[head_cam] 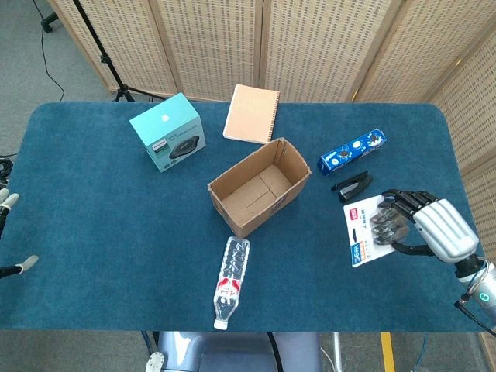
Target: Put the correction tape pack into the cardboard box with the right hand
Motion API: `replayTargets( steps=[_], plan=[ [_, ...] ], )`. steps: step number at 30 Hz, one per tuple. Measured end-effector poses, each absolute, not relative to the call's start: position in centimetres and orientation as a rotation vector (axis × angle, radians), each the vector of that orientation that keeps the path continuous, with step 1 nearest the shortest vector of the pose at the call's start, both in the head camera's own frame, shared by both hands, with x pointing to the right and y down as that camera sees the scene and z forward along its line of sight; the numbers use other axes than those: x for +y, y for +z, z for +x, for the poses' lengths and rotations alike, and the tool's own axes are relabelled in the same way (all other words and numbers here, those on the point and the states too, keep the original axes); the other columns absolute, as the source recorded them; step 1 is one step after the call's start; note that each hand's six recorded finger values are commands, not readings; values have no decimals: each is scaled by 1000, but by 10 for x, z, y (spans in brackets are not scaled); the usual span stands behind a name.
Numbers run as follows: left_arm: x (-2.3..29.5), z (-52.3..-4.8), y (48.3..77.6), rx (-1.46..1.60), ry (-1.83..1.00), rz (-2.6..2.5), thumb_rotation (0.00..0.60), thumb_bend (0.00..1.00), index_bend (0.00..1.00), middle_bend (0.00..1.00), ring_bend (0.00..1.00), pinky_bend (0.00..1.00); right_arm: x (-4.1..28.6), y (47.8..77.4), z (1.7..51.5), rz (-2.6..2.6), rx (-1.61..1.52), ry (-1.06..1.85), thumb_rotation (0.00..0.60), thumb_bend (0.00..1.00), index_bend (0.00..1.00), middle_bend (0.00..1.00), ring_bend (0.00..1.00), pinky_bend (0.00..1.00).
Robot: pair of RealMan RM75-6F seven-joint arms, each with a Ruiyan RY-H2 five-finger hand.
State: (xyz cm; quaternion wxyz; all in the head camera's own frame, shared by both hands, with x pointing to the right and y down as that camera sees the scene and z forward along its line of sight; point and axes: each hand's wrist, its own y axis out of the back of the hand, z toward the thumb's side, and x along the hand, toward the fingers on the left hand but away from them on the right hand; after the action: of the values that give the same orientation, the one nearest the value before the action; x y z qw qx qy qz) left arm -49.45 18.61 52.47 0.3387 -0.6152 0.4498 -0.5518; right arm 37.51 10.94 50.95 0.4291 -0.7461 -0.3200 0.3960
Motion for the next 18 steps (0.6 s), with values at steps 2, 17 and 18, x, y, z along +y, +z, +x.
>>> replayTargets(
  steps=[2,17,18],
  plan=[
    [186,-494,526,1167,-1443,-1606,600,0,0,0,0,0,100,501,361,-1918,-864,922,600,492,598,542,321,347],
    [186,-496,522,1178,-1446,-1595,600,0,0,0,0,0,25,500,238,-2339,-1237,732,600,504,599,544,321,344],
    [186,-495,522,1175,-1448,-1599,600,0,0,0,0,0,24,501,232,-2364,-1258,723,600,504,599,544,321,337]
  ],
)
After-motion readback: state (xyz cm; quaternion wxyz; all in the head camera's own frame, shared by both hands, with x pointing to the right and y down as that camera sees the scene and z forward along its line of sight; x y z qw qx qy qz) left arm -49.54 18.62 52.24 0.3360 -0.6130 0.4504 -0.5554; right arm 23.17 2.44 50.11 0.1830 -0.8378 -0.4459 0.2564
